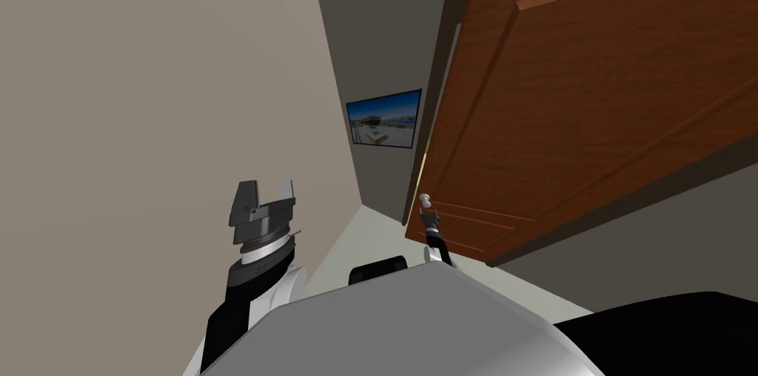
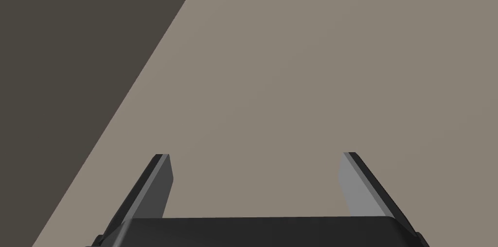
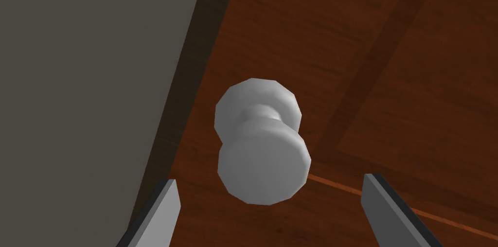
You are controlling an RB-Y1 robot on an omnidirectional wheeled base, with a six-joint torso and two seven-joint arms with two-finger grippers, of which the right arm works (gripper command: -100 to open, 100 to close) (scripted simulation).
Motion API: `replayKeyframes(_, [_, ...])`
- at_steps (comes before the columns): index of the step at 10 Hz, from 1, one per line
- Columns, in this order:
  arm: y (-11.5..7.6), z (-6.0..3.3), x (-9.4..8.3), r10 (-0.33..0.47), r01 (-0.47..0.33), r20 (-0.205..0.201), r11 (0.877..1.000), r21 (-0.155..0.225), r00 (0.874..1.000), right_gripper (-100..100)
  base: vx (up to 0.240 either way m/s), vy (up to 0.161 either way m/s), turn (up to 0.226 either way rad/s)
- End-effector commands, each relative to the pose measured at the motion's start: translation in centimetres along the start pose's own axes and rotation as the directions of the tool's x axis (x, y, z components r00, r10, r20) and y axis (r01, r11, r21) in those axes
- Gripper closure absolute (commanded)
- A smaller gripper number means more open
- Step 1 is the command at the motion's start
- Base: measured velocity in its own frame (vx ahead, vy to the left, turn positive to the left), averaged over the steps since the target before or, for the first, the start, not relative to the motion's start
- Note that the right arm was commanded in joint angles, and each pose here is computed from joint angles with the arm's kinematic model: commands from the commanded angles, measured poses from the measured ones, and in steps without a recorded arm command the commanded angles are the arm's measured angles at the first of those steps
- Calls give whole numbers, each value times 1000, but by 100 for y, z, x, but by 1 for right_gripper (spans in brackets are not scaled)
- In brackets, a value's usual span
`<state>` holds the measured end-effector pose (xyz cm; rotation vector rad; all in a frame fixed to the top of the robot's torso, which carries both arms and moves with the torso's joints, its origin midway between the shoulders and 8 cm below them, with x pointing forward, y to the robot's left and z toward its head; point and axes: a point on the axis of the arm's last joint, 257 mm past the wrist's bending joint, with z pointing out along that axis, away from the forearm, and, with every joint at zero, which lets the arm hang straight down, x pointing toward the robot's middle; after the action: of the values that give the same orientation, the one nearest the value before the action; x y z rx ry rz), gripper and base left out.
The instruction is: Pull the door open
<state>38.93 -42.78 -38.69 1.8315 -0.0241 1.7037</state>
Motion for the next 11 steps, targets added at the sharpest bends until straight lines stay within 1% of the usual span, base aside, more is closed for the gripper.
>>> replayKeyframes(1, [-26, 2, 4, 76, -76, 9, 997, -10, 997, -100, -83, -13, 105])
replayKeyframes(2, [-26, 2, 4, 83, -83, 9, 997, -10, 997, -100, -61, -15, 37])
replayKeyframes(4, [-61, 3, 9, 178, -178, 19, 984, -24, 984, -100, -70, -5, 76])
replayKeyframes(5, [-78, 3, 11, 221, -220, 23, 975, -31, 975, -100, -108, -13, 96])
replayKeyframes(7, [-108, 2, 15, 303, -302, 28, 952, -44, 952, -100, -103, -13, 70])
replayKeyframes(9, [-133, 1, 19, 364, -362, 31, 930, -55, 931, -100, -90, -4, 59])
replayKeyframes(10, [-142, 1, 20, 385, -383, 32, 922, -59, 922, -100, -81, 1, 41])
replayKeyframes(11, [-156, 0, 22, 416, -413, 33, 908, -64, 909, -100, -87, 0, 44])
